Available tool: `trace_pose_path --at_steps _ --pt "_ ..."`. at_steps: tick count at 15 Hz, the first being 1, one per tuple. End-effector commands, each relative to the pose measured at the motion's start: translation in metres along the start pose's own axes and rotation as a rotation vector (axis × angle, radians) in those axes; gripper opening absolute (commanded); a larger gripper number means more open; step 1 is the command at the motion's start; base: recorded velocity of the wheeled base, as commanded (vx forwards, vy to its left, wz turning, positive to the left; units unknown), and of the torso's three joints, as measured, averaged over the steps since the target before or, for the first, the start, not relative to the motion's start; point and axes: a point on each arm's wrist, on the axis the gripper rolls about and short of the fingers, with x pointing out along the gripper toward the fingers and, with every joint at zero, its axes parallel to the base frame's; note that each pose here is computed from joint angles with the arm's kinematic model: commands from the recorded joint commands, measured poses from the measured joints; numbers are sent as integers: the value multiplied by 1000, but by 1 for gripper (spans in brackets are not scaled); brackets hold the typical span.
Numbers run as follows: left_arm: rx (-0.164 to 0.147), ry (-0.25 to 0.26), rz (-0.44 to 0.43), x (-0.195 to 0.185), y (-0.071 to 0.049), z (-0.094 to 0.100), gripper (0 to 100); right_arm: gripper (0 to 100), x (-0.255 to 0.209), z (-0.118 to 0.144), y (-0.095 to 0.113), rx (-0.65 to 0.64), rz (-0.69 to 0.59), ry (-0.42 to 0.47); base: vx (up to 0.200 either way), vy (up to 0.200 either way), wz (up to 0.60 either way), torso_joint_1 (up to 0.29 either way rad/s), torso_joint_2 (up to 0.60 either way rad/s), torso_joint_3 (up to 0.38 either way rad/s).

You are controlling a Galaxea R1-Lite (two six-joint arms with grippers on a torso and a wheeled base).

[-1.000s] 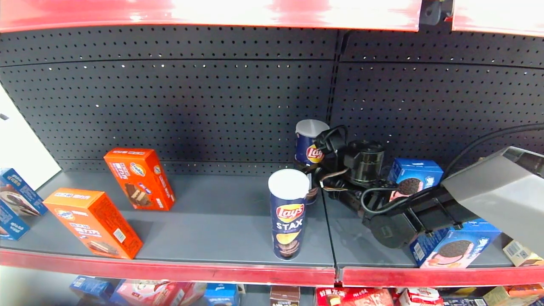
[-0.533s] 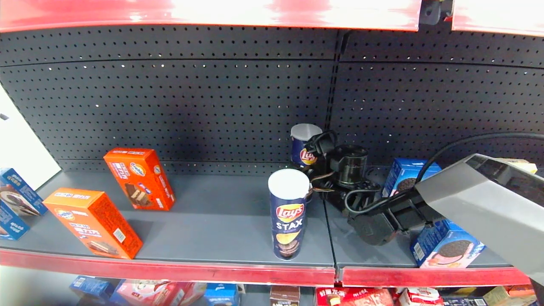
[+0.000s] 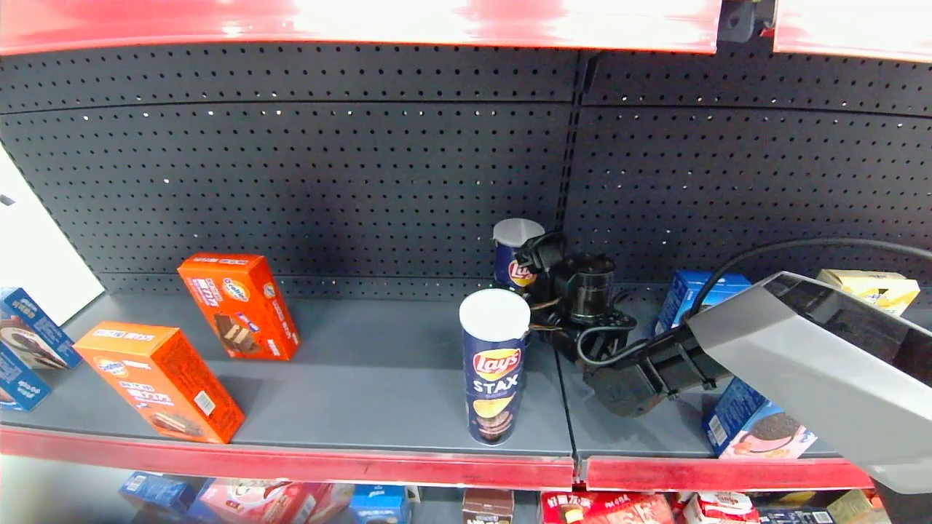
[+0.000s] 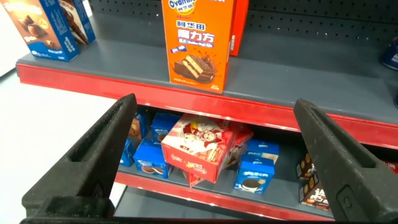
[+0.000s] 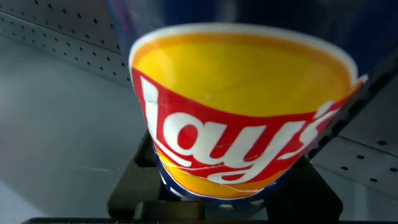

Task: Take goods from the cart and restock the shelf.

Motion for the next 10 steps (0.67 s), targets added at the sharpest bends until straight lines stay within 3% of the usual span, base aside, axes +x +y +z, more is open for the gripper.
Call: trace_pose_path --at_steps 1,10 --pt "0 2 1 0 0 0 100 0 4 -3 1 1 0 -3 0 0 0 0 0 0" --pt "0 3 1 0 0 0 100 0 8 1 -2 -12 -9 -27 0 0 0 0 0 0"
